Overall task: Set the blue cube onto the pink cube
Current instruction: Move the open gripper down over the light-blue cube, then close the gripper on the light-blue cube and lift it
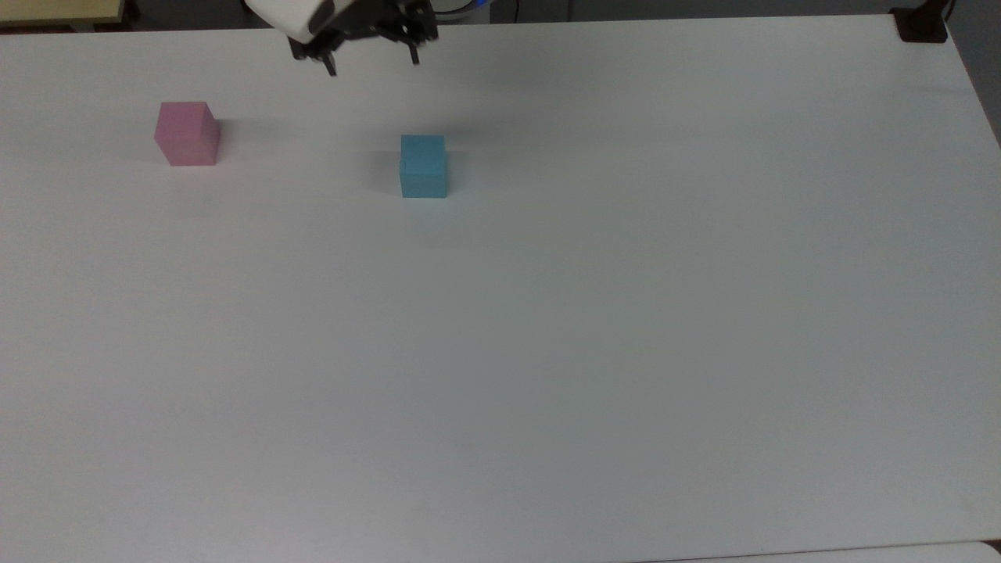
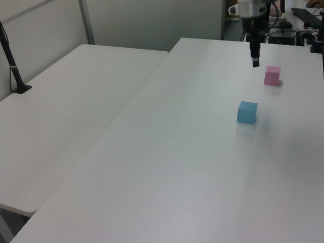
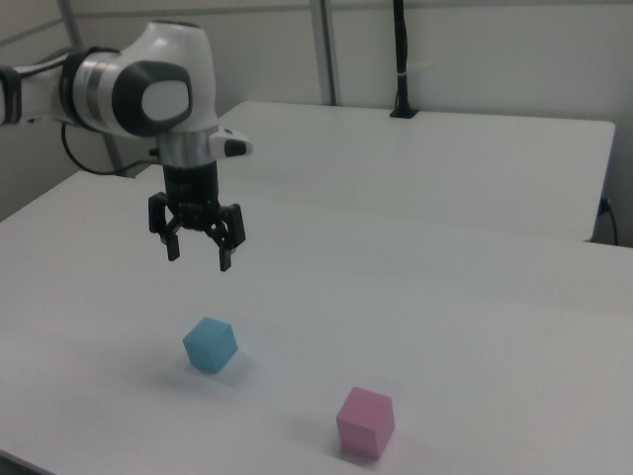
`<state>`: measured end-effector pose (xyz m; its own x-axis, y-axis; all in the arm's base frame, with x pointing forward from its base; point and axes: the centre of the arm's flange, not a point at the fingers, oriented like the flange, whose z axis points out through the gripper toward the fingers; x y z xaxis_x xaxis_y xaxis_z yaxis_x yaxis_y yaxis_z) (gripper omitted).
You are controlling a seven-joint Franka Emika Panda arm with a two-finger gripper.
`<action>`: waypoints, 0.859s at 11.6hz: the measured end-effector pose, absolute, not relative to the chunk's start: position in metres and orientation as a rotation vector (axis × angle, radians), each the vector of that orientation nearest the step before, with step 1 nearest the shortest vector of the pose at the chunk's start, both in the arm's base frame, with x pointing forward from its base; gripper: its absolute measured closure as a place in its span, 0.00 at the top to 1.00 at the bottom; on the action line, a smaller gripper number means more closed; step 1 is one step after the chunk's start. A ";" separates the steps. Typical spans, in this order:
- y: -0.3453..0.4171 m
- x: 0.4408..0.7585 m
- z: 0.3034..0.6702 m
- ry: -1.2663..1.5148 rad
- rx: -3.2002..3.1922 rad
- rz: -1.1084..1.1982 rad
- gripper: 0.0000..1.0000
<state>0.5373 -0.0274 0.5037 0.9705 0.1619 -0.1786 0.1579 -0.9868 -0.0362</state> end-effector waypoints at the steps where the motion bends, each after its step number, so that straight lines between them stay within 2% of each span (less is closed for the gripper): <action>1: -0.019 0.539 0.488 -0.153 -3.111 0.254 1.00; 5: -0.001 0.558 0.426 0.061 -3.127 0.207 1.00; 8: 0.017 0.560 0.379 0.027 -3.124 0.303 1.00; 10: 0.023 0.558 0.362 0.000 -3.138 0.352 1.00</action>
